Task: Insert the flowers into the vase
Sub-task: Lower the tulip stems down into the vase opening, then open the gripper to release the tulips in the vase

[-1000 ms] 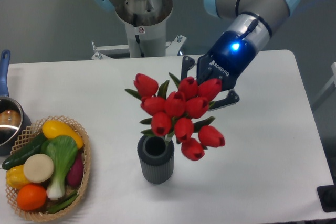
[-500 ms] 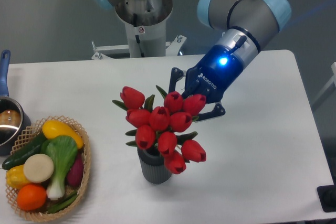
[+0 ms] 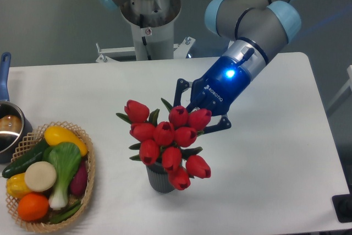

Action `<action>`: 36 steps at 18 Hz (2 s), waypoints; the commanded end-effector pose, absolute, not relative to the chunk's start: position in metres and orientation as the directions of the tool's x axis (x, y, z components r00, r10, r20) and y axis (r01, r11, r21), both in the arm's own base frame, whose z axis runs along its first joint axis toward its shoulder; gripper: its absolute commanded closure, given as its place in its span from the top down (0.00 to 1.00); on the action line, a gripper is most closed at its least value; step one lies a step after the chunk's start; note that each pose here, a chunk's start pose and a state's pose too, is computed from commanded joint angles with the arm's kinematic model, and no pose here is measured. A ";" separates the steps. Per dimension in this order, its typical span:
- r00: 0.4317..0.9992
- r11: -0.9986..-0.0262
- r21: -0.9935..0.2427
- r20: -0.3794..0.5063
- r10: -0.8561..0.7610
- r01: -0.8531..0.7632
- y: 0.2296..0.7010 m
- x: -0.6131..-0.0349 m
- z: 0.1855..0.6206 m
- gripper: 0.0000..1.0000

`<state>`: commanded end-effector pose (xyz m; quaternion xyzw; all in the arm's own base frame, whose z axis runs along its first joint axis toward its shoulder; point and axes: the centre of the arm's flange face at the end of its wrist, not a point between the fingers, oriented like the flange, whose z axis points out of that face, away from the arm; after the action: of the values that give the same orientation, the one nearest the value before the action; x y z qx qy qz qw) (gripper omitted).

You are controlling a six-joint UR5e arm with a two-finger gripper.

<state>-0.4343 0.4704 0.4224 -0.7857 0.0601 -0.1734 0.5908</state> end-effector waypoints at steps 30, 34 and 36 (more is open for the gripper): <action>0.919 -0.339 -0.935 0.220 -0.326 0.104 0.455 -0.415 0.317 0.30; 0.920 -0.343 -0.932 0.232 -0.315 0.118 0.449 -0.417 0.312 0.68; 0.922 -0.348 -0.928 0.245 -0.301 0.133 0.443 -0.419 0.308 0.96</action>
<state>-0.4190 0.4427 0.3082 -0.7984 0.0525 -0.1909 0.5686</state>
